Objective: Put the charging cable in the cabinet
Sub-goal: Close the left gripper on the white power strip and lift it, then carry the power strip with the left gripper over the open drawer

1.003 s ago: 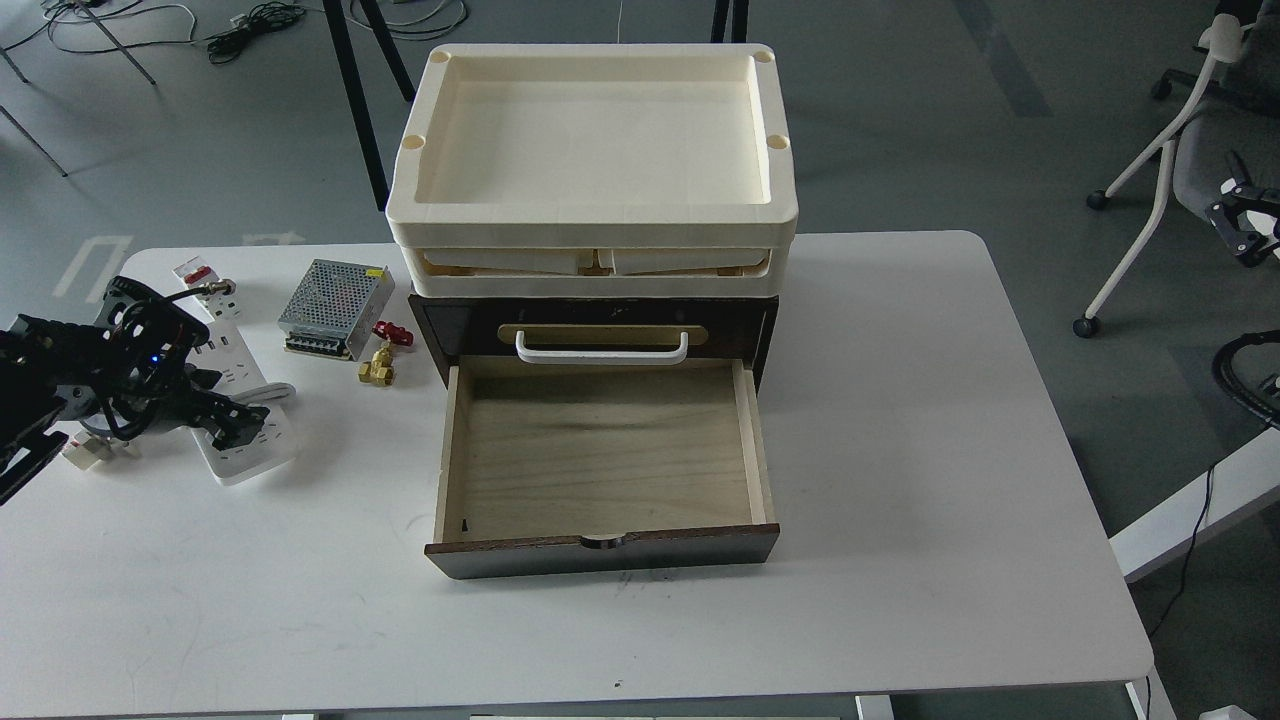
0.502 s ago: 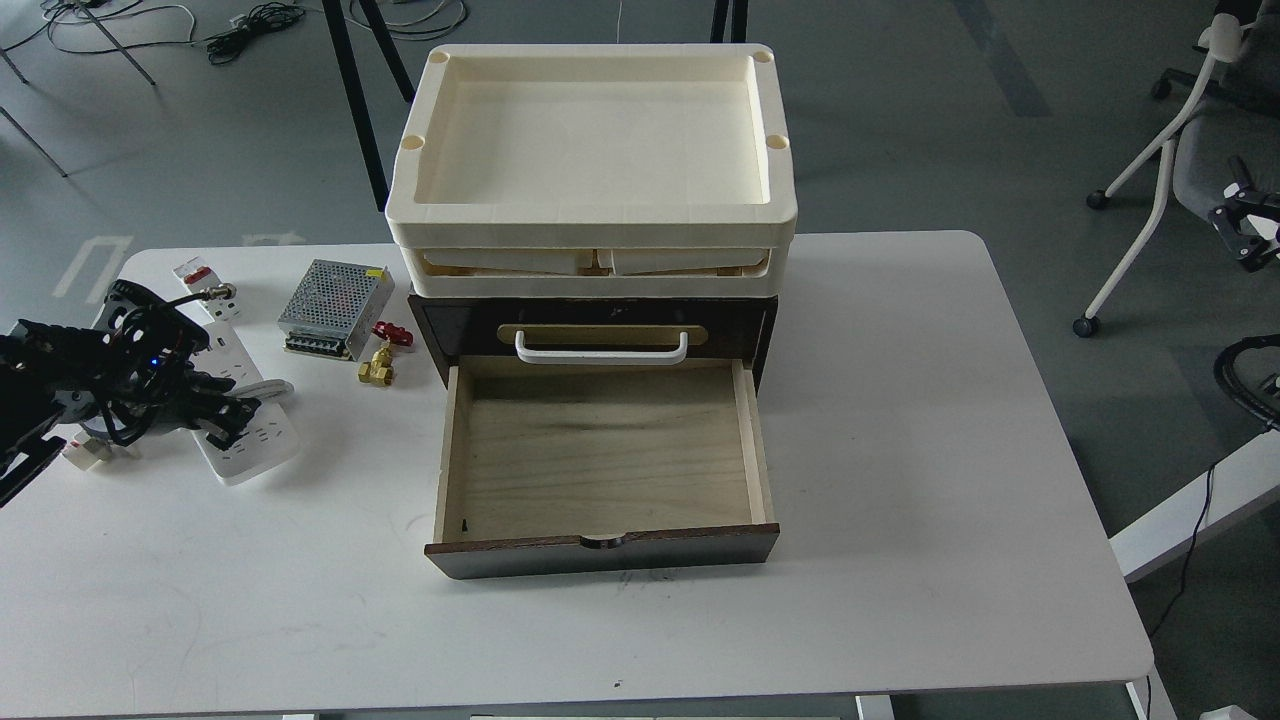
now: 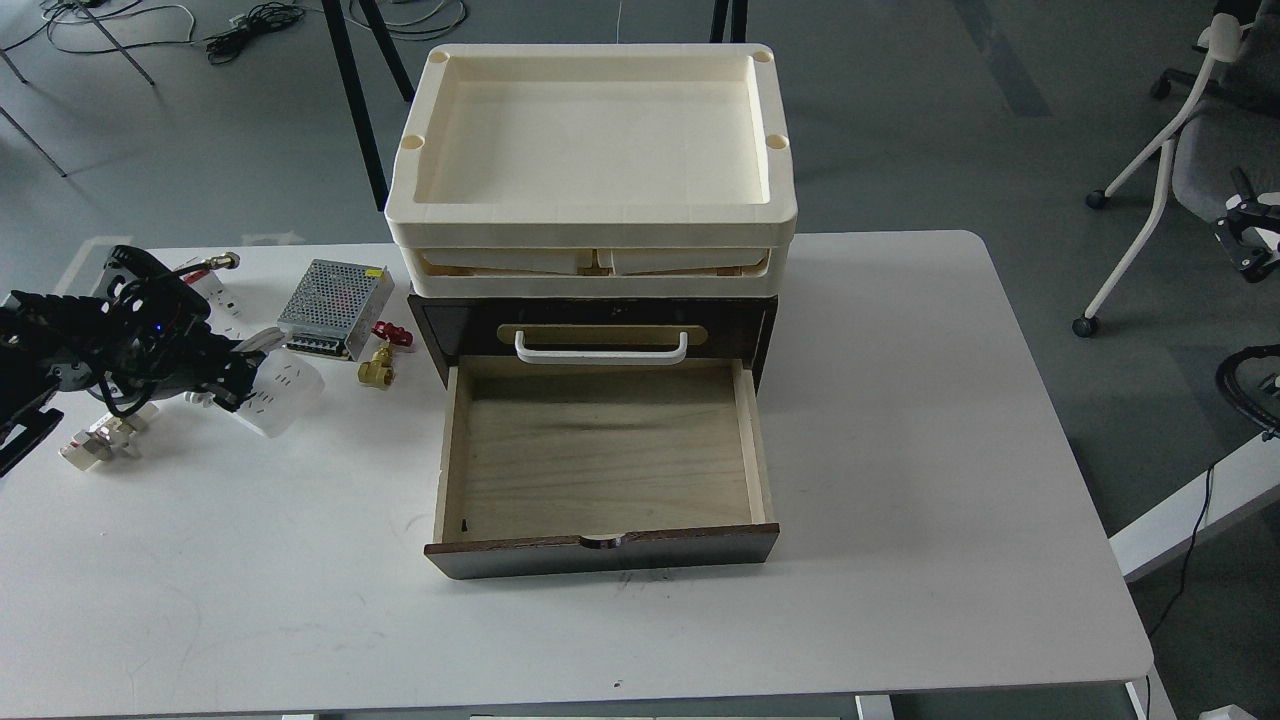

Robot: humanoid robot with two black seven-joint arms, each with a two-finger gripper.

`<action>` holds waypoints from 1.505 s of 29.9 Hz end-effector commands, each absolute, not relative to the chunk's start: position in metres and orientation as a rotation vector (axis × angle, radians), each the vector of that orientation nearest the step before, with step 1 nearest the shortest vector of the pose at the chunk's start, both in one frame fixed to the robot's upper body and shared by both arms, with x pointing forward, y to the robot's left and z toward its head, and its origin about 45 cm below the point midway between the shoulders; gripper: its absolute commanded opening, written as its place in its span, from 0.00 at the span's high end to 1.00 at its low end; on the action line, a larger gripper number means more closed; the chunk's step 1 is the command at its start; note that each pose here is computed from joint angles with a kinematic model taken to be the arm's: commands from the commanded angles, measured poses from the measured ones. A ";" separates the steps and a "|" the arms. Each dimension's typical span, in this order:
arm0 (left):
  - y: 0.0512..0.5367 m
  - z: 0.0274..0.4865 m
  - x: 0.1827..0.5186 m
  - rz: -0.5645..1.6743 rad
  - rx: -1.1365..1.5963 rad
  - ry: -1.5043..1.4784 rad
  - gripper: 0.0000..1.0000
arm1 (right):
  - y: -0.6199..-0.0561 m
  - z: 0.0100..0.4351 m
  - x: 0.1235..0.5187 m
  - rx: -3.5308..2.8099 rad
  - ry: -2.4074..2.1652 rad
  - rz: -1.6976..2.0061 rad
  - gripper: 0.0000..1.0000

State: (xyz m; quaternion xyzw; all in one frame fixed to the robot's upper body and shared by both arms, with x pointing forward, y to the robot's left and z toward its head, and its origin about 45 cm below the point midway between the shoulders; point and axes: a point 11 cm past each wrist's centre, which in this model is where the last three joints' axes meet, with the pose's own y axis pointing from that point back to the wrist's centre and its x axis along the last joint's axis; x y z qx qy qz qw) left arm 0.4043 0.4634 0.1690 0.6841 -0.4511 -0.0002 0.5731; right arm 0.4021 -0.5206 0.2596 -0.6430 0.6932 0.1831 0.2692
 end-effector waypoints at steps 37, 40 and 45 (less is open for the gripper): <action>0.284 0.300 0.274 0.211 0.551 -0.487 1.00 | -0.532 0.256 0.395 -1.709 1.904 0.490 0.00; 0.261 0.308 0.283 0.218 0.448 -0.467 1.00 | -0.536 0.252 0.391 -1.698 1.922 0.496 0.00; 0.237 0.301 0.295 0.215 0.368 -0.429 1.00 | -0.541 0.249 0.389 -1.685 1.941 0.497 0.00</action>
